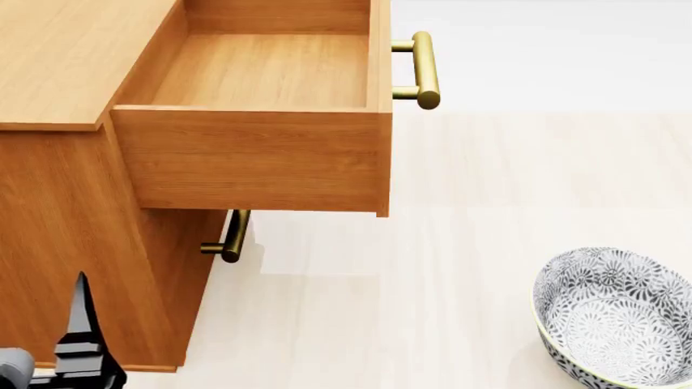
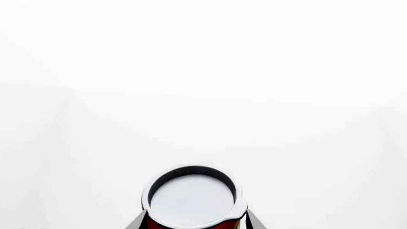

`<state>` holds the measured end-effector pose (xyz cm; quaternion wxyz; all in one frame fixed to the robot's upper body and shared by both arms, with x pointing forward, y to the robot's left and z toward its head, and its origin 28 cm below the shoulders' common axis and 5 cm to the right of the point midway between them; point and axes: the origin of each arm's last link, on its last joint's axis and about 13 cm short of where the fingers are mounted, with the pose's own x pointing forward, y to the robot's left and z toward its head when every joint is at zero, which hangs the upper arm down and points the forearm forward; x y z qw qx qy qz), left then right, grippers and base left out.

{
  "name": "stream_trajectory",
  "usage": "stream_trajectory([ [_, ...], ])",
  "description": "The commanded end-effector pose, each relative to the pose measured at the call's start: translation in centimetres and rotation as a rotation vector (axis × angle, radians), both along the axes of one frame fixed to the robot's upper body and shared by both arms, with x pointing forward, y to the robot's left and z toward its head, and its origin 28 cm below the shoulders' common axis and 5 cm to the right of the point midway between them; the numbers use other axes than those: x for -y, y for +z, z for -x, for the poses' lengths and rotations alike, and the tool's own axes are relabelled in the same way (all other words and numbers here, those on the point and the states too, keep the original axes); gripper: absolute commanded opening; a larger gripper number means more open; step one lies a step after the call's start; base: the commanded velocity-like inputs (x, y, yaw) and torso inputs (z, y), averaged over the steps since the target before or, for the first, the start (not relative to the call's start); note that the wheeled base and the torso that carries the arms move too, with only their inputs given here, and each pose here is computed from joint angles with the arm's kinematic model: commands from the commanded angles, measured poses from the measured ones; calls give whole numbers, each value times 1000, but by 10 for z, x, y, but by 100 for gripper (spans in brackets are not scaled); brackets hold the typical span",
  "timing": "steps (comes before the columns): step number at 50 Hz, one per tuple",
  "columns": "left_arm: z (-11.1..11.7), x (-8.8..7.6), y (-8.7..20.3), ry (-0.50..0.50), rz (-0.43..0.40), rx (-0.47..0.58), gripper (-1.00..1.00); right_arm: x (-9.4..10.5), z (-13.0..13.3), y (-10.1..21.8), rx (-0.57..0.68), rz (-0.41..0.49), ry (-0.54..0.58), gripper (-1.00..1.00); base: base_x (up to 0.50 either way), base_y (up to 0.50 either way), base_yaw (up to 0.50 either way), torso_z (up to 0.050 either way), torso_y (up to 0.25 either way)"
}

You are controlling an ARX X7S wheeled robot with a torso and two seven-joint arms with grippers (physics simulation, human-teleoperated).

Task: Put the ketchup in the top drawer of the cabinet.

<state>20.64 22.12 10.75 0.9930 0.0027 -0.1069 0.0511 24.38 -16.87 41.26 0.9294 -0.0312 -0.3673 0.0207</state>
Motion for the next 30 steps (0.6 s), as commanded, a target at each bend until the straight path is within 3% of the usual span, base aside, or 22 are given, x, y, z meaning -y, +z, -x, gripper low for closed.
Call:
stream_trajectory([
  [1, 0, 0, 1, 3, 2, 2, 100, -16, -23, 13, 4, 34, 35, -100, 0, 0, 0, 0, 0],
  [12, -1, 1, -1, 8, 2, -3, 100, -39, -50, 26, -13, 74, 103, -100, 0, 0, 0, 0, 0],
  [30, 1, 0, -2, 13, 4, -2, 100, -65, -92, 49, -77, 68, 172, -100, 0, 0, 0, 0, 0],
])
